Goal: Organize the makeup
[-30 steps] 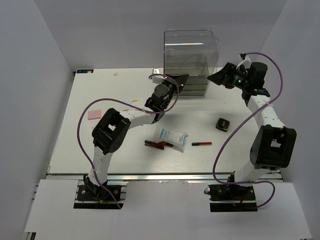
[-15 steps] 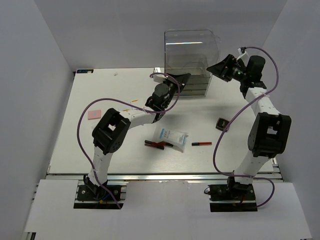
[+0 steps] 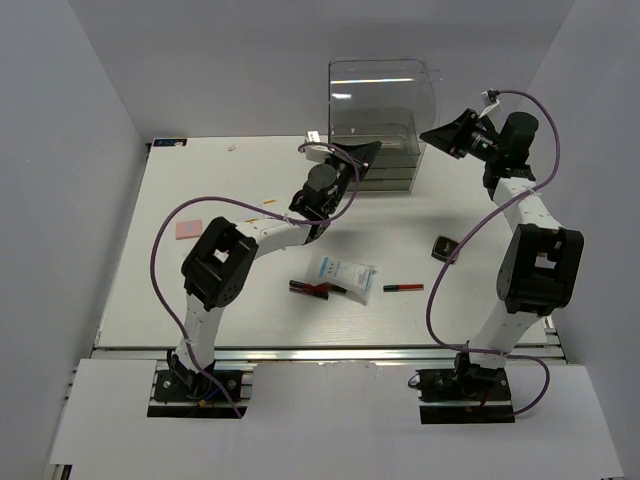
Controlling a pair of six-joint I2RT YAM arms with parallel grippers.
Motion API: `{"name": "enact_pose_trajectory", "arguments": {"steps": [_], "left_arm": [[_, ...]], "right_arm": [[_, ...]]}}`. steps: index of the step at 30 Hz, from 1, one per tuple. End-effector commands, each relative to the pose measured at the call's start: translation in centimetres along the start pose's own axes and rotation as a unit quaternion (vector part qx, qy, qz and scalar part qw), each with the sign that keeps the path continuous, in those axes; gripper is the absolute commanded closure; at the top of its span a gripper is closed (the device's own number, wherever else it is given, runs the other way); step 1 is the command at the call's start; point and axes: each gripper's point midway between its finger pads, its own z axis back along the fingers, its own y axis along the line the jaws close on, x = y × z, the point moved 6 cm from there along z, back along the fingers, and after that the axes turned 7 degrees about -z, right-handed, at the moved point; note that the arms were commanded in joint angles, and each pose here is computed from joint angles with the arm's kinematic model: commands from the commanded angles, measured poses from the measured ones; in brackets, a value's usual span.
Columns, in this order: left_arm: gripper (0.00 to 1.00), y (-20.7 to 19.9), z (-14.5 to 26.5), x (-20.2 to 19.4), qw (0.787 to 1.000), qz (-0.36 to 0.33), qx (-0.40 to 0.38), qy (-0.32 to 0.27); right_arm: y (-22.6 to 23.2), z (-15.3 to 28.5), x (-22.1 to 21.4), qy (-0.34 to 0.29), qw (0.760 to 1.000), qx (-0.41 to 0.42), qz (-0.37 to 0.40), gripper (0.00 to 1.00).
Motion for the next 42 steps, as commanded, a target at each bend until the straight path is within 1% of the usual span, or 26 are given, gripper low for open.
{"name": "enact_pose_trajectory", "arguments": {"steps": [1, 5, 6, 7, 8, 9, 10, 12, 13, 15, 16, 17, 18, 20, 21, 22, 25, 28, 32, 33, 34, 35, 36, 37, 38, 42], "left_arm": [[0.76, -7.1, 0.5, 3.2, 0.997, 0.014, -0.067, -0.029], [0.56, -7.5, 1.7, 3.5, 0.998, 0.002, -0.063, -0.016], [0.52, -7.6, 2.2, 3.6, 0.998, -0.005, -0.06, -0.013], [0.43, -7.6, 3.2, 3.8, 0.999, -0.015, -0.05, -0.005], [0.4, -7.6, 3.8, 3.9, 0.998, -0.033, -0.045, 0.001], [0.37, -6.7, 4.7, 3.6, 0.998, -0.046, -0.028, 0.014], [0.34, -7.5, 5.8, 4.2, 0.998, -0.057, -0.021, 0.019], [0.33, -7.2, 7.1, 4.5, 0.996, -0.082, -0.005, 0.028], [0.31, -5.6, 8.3, 4.1, 0.994, -0.095, 0.026, 0.045], [0.31, -6.1, 9.9, 4.9, 0.991, -0.112, 0.047, 0.055], [0.31, -4.2, 10.9, 4.4, 0.983, -0.131, 0.1, 0.083], [0.32, -4.4, 11.7, 4.8, 0.98, -0.137, 0.116, 0.092], [0.32, -2.2, 13.2, 4.3, 0.964, -0.15, 0.181, 0.123], [0.35, -0.6, 14.7, 4.0, 0.947, -0.132, 0.252, 0.147], [0.36, 0.6, 15.5, 3.8, 0.935, -0.128, 0.29, 0.162], [0.37, 2.8, 17.5, 3.6, 0.905, -0.112, 0.366, 0.186], [0.35, 5.2, 19.6, 3.0, 0.864, -0.096, 0.444, 0.218], [0.33, 6.3, 20.2, 2.3, 0.844, -0.07, 0.48, 0.23], [0.33, 6.7, 20.1, 0.9, 0.834, 0.022, 0.503, 0.225], [0.33, 6.7, 20.2, 0.4, 0.83, 0.043, 0.504, 0.234], [0.34, 6.9, 20.5, 0.1, 0.822, 0.062, 0.516, 0.234], [0.34, 7.3, 20.6, -0.2, 0.808, 0.099, 0.54, 0.216], [0.35, 7.2, 21.0, -0.7, 0.793, 0.121, 0.55, 0.232], [0.34, 7.5, 21.2, -1.0, 0.776, 0.138, 0.573, 0.227], [0.34, 7.4, 21.4, -1.2, 0.77, 0.142, 0.579, 0.227], [0.34, 6.9, 21.3, -1.9, 0.766, 0.166, 0.584, 0.214]], "right_arm": [[3.5, 0.2, 0.5, 0.009, 0.996, 0.066, 0.05, 0.64], [4.1, 0.2, 0.9, 0.005, 0.996, 0.073, 0.053, 0.65], [4.4, 0.2, 1.0, 0.004, 0.996, 0.076, 0.055, 0.65], [4.3, 0.2, 1.0, 0.003, 0.996, 0.076, 0.053, 0.66], [4.5, 0.2, 1.1, 0.002, 0.996, 0.077, 0.053, 0.66], [4.5, 0.2, 1.2, 0.001, 0.996, 0.078, 0.053, 0.67], [4.5, 0.2, 1.2, -0.001, 0.996, 0.078, 0.05, 0.68], [4.5, 0.1, 1.2, -0.002, 0.996, 0.078, 0.047, 0.68], [4.7, 0.2, 1.4, -0.003, 0.996, 0.08, 0.048, 0.69], [4.9, 0.2, 1.5, -0.003, 0.996, 0.082, 0.047, 0.69], [5.0, 0.2, 1.6, -0.003, 0.995, 0.082, 0.048, 0.69], [5.1, 0.2, 1.7, -0.003, 0.995, 0.083, 0.048, 0.69], [5.3, 0.2, 1.7, -0.003, 0.995, 0.083, 0.049, 0.69], [5.4, 0.3, 1.8, -0.003, 0.995, 0.083, 0.048, 0.69], [5.4, 0.3, 1.7, -0.003, 0.995, 0.082, 0.048, 0.69], [5.4, 0.4, 1.6, -0.002, 0.996, 0.081, 0.046, 0.69], [5.1, 0.4, 1.3, 0.0, 0.996, 0.077, 0.042, 0.69], [4.8, 0.5, 0.9, 0.004, 0.997, 0.071, 0.036, 0.69], [4.2, 0.4, 0.8, 0.004, 0.997, 0.065, 0.035, 0.69], [4.3, 0.3, 0.8, 0.004, 0.997, 0.065, 0.035, 0.69], [4.3, 0.3, 0.9, 0.005, 0.997, 0.065, 0.036, 0.69], [4.1, 0.2, 0.9, 0.006, 0.997, 0.064, 0.034, 0.69], [4.1, 0.2, 1.1, 0.005, 0.997, 0.065, 0.035, 0.69], [4.1, 0.1, 1.1, 0.007, 0.997, 0.066, 0.035, 0.69], [4.0, 0.0, 1.1, 0.006, 0.997, 0.065, 0.034, 0.69], [3.8, -0.1, 1.3, 0.005, 0.997, 0.063, 0.032, 0.69]]}}
